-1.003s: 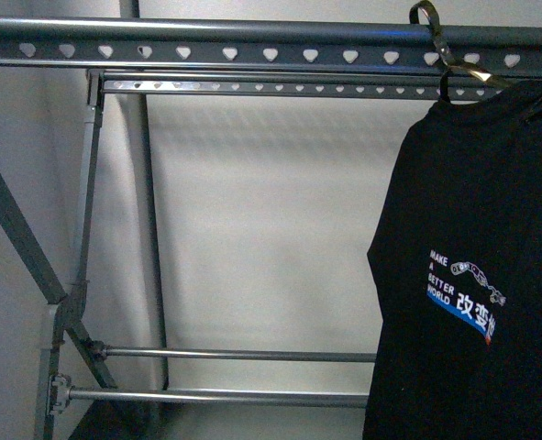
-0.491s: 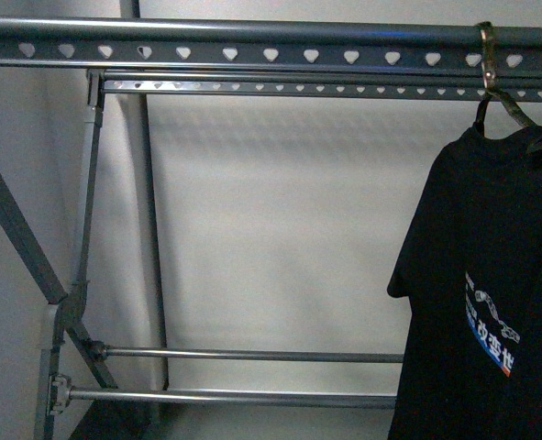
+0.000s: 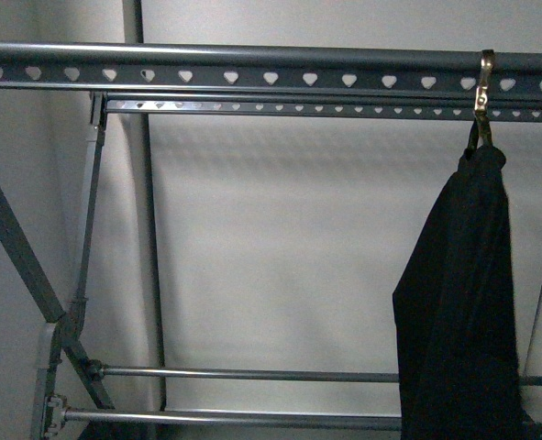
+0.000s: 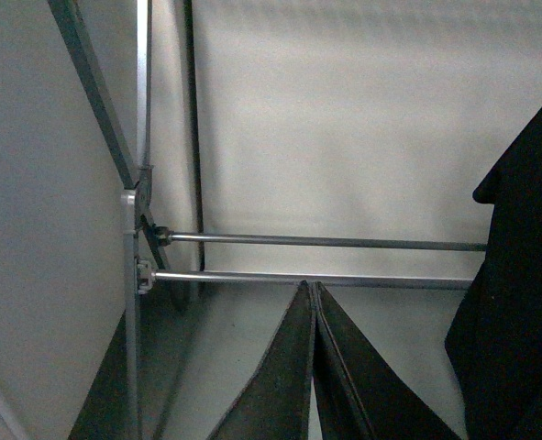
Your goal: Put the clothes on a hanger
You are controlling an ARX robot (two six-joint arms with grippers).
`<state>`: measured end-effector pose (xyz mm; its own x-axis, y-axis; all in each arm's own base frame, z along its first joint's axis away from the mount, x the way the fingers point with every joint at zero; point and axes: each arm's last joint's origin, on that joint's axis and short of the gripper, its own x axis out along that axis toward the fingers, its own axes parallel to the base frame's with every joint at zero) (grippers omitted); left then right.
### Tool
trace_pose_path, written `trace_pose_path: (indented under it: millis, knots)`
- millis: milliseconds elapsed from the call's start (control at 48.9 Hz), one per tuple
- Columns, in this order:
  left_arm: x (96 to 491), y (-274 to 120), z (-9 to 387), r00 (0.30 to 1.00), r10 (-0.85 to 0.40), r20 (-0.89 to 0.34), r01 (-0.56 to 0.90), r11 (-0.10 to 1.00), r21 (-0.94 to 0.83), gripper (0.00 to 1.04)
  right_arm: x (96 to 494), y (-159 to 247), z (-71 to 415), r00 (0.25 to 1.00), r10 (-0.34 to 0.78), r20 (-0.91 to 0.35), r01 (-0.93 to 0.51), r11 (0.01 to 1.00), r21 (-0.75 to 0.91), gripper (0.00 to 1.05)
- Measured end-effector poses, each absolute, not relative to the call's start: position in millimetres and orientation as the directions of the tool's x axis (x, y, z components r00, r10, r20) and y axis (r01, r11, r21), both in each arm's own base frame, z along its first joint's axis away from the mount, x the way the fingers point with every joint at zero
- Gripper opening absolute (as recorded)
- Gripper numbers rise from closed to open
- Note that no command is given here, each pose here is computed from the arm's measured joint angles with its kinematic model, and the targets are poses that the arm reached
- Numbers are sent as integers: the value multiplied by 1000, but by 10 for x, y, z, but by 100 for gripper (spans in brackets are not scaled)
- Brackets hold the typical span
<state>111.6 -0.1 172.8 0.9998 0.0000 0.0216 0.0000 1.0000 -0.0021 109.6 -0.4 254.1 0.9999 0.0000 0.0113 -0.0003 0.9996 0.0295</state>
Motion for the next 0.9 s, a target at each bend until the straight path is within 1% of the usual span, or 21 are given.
trace_pose_path:
  millis: [82, 164, 225, 246, 266, 327, 430, 900]
  knots:
    - [1098, -1, 1730, 1000, 0, 25, 0, 1000, -2, 4, 982, -3, 2171, 1000, 0, 10, 0, 1000, 14, 54]
    - [1082, -1, 1723, 1000, 0, 20, 0, 1000, -2, 4, 982, -3, 1793, 1000, 0, -13, 0, 1000, 7, 33]
    - [1033, -1, 1694, 1000, -1, -3, 1, 1000, -2, 4, 984, -3, 1750, 1000, 0, -19, 0, 1000, 5, 22]
    - [1006, -1, 1681, 1000, 0, -10, 0, 1000, -2, 4, 982, -3, 1750, 1000, 0, -15, 0, 1000, 4, 17]
    - [985, -1, 1687, 1000, 0, 2, 0, 1000, -2, 4, 979, -3, 1755, 1000, 0, -10, 0, 1000, 4, 12]
    - [972, -1, 1695, 1000, 0, 14, 0, 1000, -2, 4, 973, -3, 1758, 1000, 0, 2, 0, 1000, 3, 2]
    - [969, -1, 1696, 1000, 0, 16, 0, 1000, -2, 4, 976, -3, 1653, 1000, 0, -1, 0, 1000, 2, 2]
    - [968, -1, 1696, 1000, 0, 16, 0, 1000, -2, 4, 976, -3, 1650, 1000, 0, -2, 0, 1000, 1, 3]
